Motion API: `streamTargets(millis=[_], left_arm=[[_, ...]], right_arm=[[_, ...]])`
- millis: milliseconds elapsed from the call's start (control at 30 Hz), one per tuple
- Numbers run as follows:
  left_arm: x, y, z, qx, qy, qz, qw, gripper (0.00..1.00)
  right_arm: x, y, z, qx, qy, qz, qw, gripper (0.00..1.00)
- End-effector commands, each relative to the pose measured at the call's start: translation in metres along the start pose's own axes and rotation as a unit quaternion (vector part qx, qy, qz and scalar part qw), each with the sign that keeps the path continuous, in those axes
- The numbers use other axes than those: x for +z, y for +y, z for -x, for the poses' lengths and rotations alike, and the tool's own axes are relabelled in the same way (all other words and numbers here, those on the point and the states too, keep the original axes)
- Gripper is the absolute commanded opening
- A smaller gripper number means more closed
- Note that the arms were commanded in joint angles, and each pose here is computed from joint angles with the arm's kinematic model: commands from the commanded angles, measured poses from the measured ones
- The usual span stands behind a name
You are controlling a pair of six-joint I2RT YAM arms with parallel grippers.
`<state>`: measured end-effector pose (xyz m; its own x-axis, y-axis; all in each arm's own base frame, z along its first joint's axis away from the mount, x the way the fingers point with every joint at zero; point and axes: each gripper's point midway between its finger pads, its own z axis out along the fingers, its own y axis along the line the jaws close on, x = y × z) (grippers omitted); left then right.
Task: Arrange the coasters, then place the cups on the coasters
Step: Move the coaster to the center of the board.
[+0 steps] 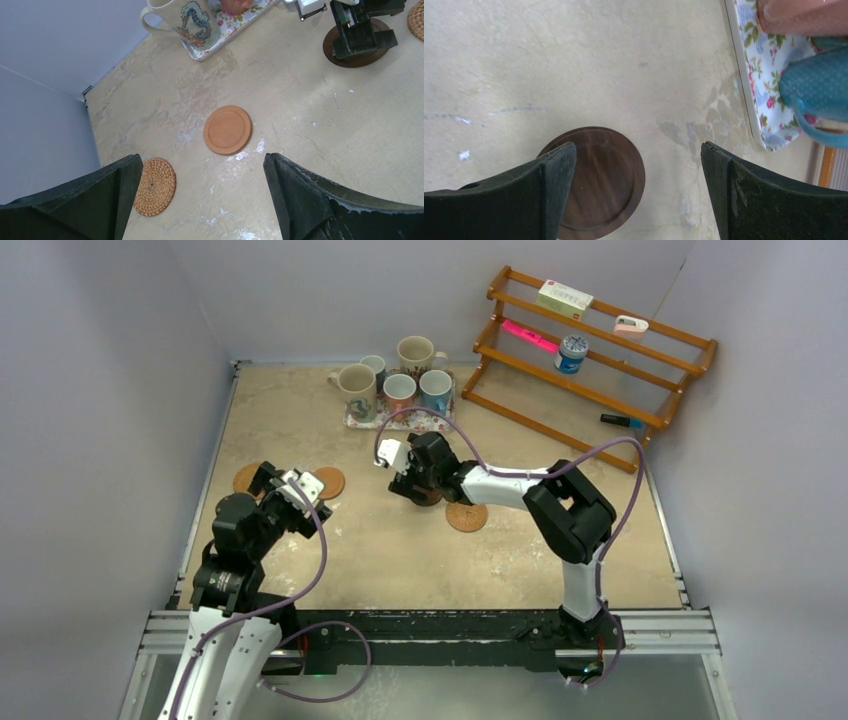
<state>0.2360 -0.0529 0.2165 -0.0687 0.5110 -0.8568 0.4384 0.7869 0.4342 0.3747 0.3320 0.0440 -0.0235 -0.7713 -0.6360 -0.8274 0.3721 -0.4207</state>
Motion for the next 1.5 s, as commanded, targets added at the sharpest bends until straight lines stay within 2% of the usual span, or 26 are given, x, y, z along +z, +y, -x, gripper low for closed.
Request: streamTargets(millis=[0, 267, 467, 833, 1467], left_arm=[[0.0, 0.005, 0.003, -0.005, -0.009, 0.015, 1.0, 1.0], [-0.001, 0.006, 0.003, -0.004, -0.012, 0.019, 1.0, 1.0], [-0.001, 0.006, 0.003, -0.004, -0.011, 0.019, 1.0, 1.0], [-0.002, 0.007, 0.003, -0.005, -0.012, 0.022, 1.0, 1.0], [-0.001, 0.007, 0.003, -0.005, -0.011, 0.023, 1.0, 1.0]], right_arm=[[0.012, 0.042, -0.028, 0.008, 0.062, 0.074, 0.995, 0.98], [0.029, 0.043, -0.008, 0.031, 0.075, 0.088, 0.993, 0.97], [0.039, 0.06, -0.001, 0.017, 0.079, 0.091, 0.993, 0.97], [0.056, 0.047, 0.015, 0.029, 0.077, 0.056, 0.995, 0.99], [0.059, 0.013, 0.008, 0.023, 0.081, -0.012, 0.996, 0.99]])
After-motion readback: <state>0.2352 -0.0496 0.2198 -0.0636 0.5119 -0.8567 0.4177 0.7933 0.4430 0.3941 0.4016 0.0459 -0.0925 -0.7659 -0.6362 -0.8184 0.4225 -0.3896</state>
